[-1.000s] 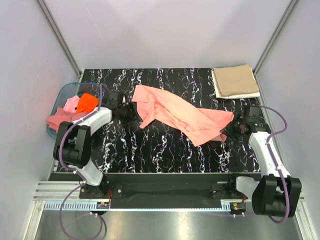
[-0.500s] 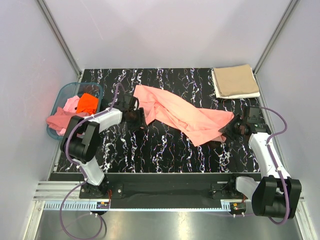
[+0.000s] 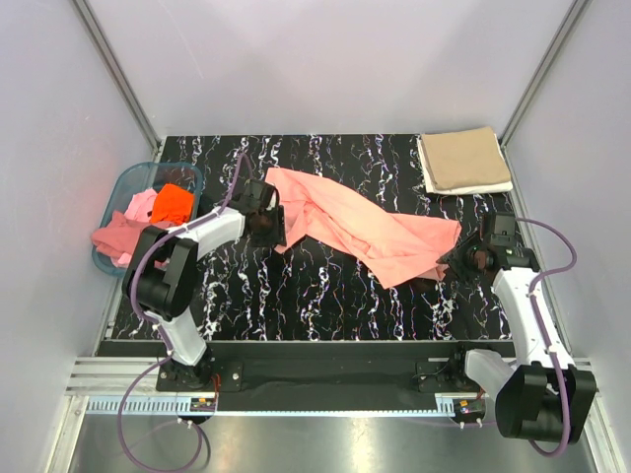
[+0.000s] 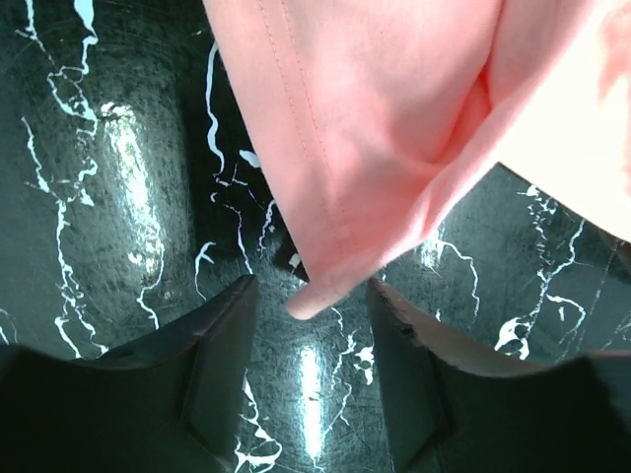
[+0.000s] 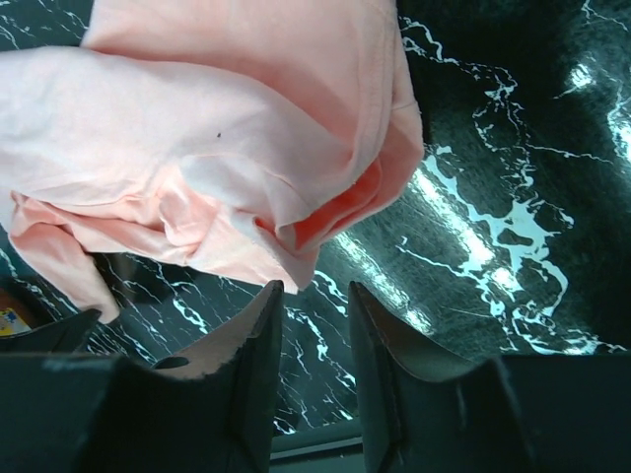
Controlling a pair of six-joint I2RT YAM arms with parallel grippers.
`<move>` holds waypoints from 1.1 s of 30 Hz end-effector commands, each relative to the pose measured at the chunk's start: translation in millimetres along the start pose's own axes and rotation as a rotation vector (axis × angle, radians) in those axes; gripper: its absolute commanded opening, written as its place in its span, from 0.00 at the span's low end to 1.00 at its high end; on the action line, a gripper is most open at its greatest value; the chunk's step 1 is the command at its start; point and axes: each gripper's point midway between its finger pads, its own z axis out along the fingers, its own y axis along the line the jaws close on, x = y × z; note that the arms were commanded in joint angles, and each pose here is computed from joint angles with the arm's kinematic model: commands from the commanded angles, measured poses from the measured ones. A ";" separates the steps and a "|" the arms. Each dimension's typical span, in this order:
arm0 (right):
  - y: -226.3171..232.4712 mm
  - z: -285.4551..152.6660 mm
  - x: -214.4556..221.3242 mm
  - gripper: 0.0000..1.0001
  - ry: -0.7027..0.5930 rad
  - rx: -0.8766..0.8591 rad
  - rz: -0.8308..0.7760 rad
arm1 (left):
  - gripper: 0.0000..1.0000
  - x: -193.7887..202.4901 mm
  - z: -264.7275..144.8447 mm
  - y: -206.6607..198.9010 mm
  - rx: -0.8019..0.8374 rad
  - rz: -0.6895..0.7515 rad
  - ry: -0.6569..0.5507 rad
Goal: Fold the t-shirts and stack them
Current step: Flatten the tshirt out
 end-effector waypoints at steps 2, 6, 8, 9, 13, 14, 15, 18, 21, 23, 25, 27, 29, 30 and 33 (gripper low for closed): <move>13.5 5.3 -5.5 0.39 -0.019 -0.067 0.036 | 0.50 -16.4 0.6 -9.6 0.018 0.027 -0.040; 11.3 15.7 -5.2 0.39 -0.002 -0.049 0.029 | 0.48 -15.7 -0.3 -11.0 0.027 0.030 -0.038; 12.0 18.4 -5.2 0.39 0.005 -0.050 0.022 | 0.43 -16.2 -0.6 -12.2 0.033 0.035 -0.038; 12.6 19.1 -6.0 0.39 0.002 -0.054 0.018 | 0.40 -16.1 -0.9 -13.2 0.038 0.034 -0.036; 13.9 23.8 -11.7 0.29 -0.032 -0.069 0.006 | 0.12 -17.9 -0.8 -15.9 0.051 0.036 -0.033; 15.6 24.8 -14.9 0.15 -0.043 -0.073 -0.006 | 0.01 -18.2 -2.0 -16.7 0.052 0.036 -0.028; 15.8 24.8 -16.8 0.08 -0.051 -0.071 -0.008 | 0.00 -18.8 -3.5 -18.0 0.054 0.039 -0.027; 23.8 16.0 -32.6 0.00 -0.115 -0.078 -0.013 | 0.00 -29.1 -18.1 -18.1 0.029 0.041 -0.042; 48.7 -11.9 -61.0 0.00 -0.224 -0.132 -0.013 | 0.00 -58.0 -54.8 -14.2 -0.047 0.065 -0.111; 73.3 -43.0 -86.6 0.00 -0.303 -0.167 -0.010 | 0.00 -83.7 -91.0 -17.6 -0.077 0.099 -0.167; 101.0 -81.6 -113.6 0.00 -0.387 -0.209 -0.018 | 0.00 -122.2 -141.2 -24.0 -0.101 0.123 -0.294; 118.6 -104.2 -131.0 0.00 -0.438 -0.236 -0.021 | 0.00 -133.5 -178.4 -18.4 -0.153 0.130 -0.340; 140.9 -145.6 -149.8 0.00 -0.517 -0.295 -0.010 | 0.00 -152.2 -231.2 -19.8 -0.168 0.123 -0.445; 146.3 -159.9 -155.1 0.00 -0.544 -0.313 -0.004 | 0.00 -156.5 -247.9 -20.2 -0.168 0.121 -0.480; 169.9 -230.4 -170.1 0.00 -0.659 -0.413 0.000 | 0.00 -164.2 -313.4 -20.1 -0.151 0.109 -0.620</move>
